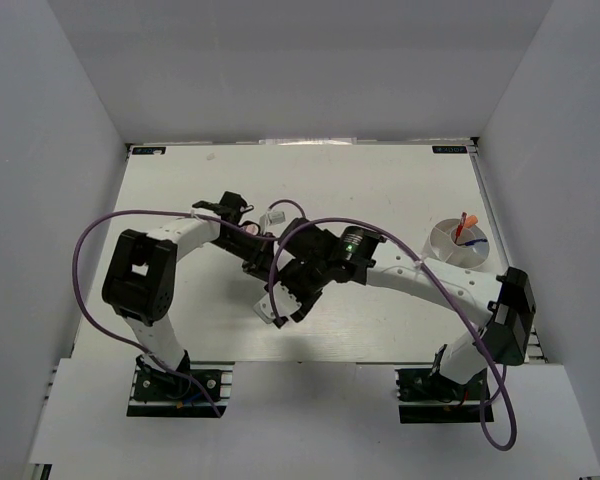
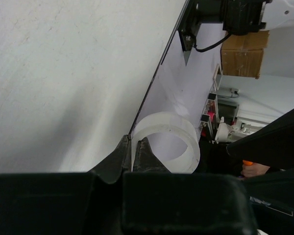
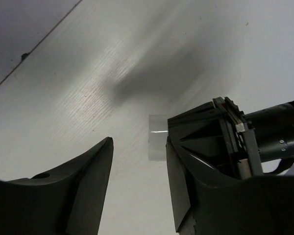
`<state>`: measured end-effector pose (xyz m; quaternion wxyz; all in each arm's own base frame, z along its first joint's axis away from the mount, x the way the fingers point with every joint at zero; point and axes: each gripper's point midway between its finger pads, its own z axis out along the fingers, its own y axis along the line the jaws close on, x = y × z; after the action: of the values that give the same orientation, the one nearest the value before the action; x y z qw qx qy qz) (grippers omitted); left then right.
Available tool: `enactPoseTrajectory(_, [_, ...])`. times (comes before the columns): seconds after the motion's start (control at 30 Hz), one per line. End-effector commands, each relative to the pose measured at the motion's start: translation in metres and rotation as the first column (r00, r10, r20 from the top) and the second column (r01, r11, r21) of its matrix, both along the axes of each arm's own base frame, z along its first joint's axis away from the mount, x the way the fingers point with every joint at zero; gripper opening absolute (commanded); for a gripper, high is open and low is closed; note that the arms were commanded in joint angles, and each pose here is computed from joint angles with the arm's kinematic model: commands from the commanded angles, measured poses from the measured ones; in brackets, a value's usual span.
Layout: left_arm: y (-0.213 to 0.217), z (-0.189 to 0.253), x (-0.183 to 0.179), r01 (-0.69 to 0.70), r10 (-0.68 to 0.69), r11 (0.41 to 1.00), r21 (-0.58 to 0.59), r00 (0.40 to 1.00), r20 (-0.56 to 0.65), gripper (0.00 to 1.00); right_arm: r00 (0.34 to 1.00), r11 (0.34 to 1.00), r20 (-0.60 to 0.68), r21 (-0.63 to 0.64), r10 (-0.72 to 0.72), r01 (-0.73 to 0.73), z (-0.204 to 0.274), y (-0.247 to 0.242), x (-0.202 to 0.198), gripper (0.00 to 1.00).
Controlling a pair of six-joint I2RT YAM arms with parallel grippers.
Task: Sort the stationery into containers
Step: Pass the stationery from the left arm to the right
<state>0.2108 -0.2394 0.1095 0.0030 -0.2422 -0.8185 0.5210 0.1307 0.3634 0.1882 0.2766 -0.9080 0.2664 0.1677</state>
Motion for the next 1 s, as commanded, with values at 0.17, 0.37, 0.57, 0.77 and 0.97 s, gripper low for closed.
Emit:
enactPoseTrajectory(0.17, [-0.004,0.008,-0.015,0.053,-0.054,0.999,0.014,0.995,0.079,0.0,0.996,0.997,0.056,0.055,-0.065,0.062,0.0,0.014,0.017,0.58])
enactPoseTrajectory(0.37, [-0.009,0.015,-0.013,0.059,-0.057,0.998,-0.029,0.997,0.051,0.0,0.996,0.998,0.056,0.001,-0.066,0.066,-0.017,0.007,0.017,0.55])
enactPoseTrajectory(0.57, [-0.01,0.019,-0.014,0.061,-0.059,0.997,-0.044,0.997,0.049,0.0,0.994,0.996,0.061,-0.018,-0.091,0.093,-0.032,0.005,0.021,0.54])
enactPoseTrajectory(0.77, [-0.009,0.02,-0.017,0.062,-0.059,0.997,-0.045,0.996,0.061,0.0,0.992,0.993,0.055,-0.017,-0.114,0.115,-0.035,0.01,0.024,0.52])
enactPoseTrajectory(0.97, [-0.008,0.022,-0.019,0.061,-0.058,0.997,-0.045,0.996,0.065,0.0,0.991,0.992,0.049,-0.011,-0.123,0.124,-0.033,0.014,0.025,0.3])
